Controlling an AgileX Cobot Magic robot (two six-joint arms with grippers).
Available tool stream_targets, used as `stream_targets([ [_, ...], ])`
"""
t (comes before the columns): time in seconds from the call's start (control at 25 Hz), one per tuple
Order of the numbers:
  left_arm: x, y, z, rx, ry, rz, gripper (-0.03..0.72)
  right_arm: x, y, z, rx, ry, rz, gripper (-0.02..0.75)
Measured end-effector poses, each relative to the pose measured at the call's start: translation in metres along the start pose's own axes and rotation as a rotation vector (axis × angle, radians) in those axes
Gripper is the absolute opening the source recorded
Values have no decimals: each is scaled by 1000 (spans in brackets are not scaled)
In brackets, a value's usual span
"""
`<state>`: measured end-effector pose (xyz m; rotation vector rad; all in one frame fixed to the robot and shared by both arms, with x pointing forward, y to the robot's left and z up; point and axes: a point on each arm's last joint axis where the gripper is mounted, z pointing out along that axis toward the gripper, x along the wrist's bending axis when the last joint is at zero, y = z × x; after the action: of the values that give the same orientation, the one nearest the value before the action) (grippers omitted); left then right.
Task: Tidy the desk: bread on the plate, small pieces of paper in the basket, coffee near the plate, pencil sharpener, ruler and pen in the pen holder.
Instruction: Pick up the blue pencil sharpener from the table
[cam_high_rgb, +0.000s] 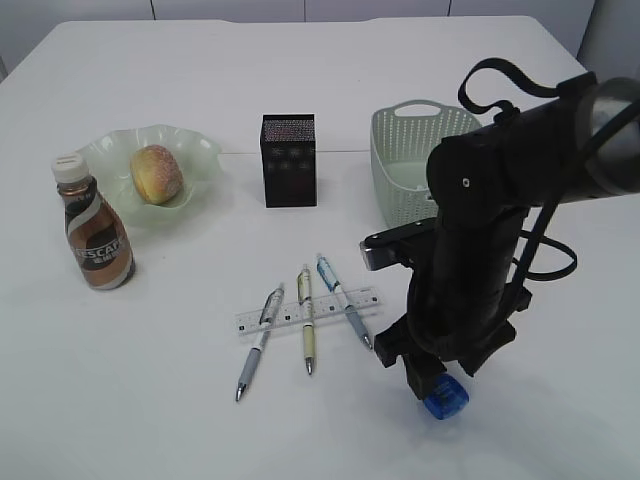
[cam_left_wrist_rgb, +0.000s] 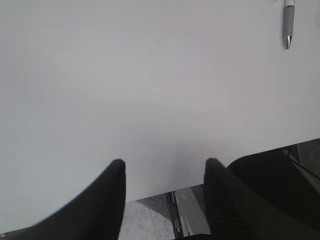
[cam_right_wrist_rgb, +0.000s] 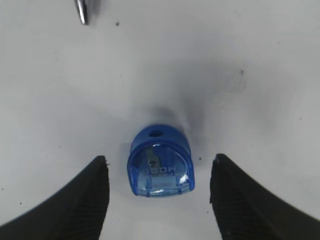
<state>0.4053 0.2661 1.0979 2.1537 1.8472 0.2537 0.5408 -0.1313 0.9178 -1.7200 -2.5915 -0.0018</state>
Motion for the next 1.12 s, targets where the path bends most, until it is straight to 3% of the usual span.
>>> stream_targets([
  [1.12, -1, 0, 0, 0, -11, -4, 369, 0, -1, 28, 108, -5, 6, 470],
])
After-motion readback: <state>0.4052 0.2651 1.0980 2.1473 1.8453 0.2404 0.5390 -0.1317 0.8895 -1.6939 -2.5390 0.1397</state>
